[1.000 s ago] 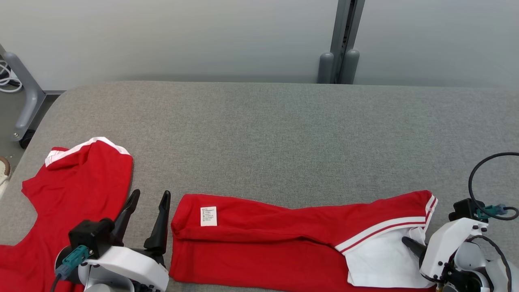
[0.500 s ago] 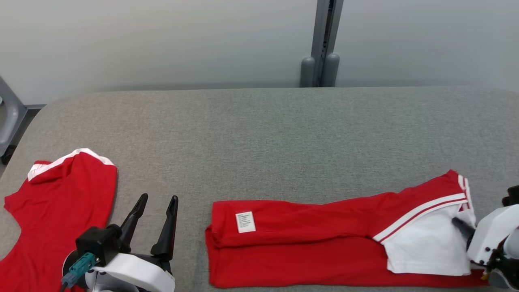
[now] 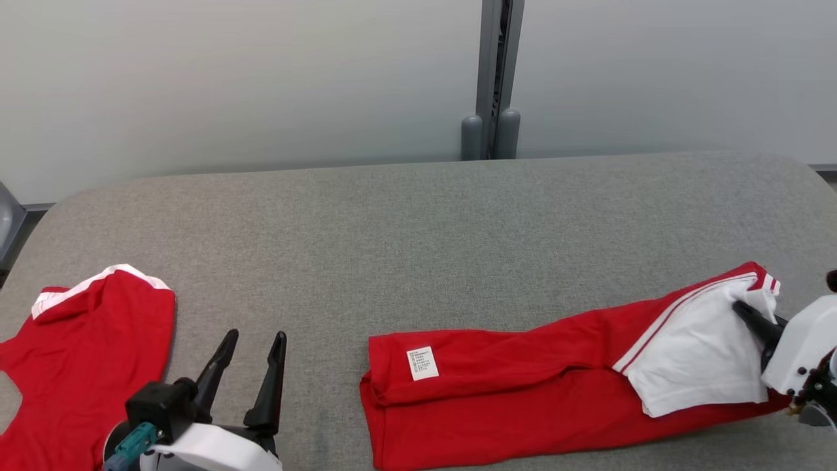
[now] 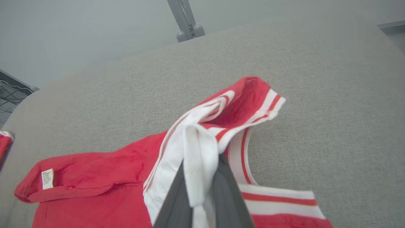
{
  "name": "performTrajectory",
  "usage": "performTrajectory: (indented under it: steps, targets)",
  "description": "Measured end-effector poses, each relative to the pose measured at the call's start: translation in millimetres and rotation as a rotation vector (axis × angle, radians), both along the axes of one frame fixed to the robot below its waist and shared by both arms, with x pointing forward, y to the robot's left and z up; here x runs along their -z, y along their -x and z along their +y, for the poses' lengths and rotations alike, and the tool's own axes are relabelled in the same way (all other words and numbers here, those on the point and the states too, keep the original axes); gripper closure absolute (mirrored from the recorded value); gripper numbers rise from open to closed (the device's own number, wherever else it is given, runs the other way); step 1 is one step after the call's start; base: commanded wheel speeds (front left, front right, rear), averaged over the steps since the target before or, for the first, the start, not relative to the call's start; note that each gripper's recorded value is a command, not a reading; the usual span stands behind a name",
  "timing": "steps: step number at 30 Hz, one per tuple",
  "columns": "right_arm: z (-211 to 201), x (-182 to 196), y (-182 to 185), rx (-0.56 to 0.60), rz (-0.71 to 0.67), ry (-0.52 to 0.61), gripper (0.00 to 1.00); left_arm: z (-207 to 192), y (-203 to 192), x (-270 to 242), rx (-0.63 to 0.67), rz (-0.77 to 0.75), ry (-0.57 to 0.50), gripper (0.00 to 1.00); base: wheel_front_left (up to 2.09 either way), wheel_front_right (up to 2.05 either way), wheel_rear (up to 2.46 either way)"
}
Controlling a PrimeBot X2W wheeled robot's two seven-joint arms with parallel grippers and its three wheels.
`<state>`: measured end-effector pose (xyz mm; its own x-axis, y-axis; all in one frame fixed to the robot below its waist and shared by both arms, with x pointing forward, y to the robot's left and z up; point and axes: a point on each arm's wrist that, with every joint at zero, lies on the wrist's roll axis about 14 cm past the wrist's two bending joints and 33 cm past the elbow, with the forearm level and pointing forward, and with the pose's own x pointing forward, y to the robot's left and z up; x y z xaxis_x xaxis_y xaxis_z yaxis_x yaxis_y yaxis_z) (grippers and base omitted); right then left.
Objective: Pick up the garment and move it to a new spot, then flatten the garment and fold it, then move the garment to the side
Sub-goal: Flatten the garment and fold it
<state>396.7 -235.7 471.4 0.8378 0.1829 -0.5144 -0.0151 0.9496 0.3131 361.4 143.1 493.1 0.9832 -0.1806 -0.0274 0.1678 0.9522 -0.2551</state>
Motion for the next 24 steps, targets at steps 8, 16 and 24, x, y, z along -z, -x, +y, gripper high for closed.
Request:
performTrajectory:
  steps: [8,16,24]
  targets:
    - [59,-37,4,-0.193,-0.094,0.005,1.00,9,9,2,-0.032,0.002,0.006,0.00,0.00,0.00,0.00]
    - [142,-39,13,-0.395,-0.082,-0.066,1.00,26,23,8,-0.084,0.019,0.004,0.00,0.00,0.00,0.00]
    - [202,-25,14,-0.547,-0.019,-0.091,1.00,52,40,13,-0.167,0.032,0.002,0.00,0.00,0.00,0.00]
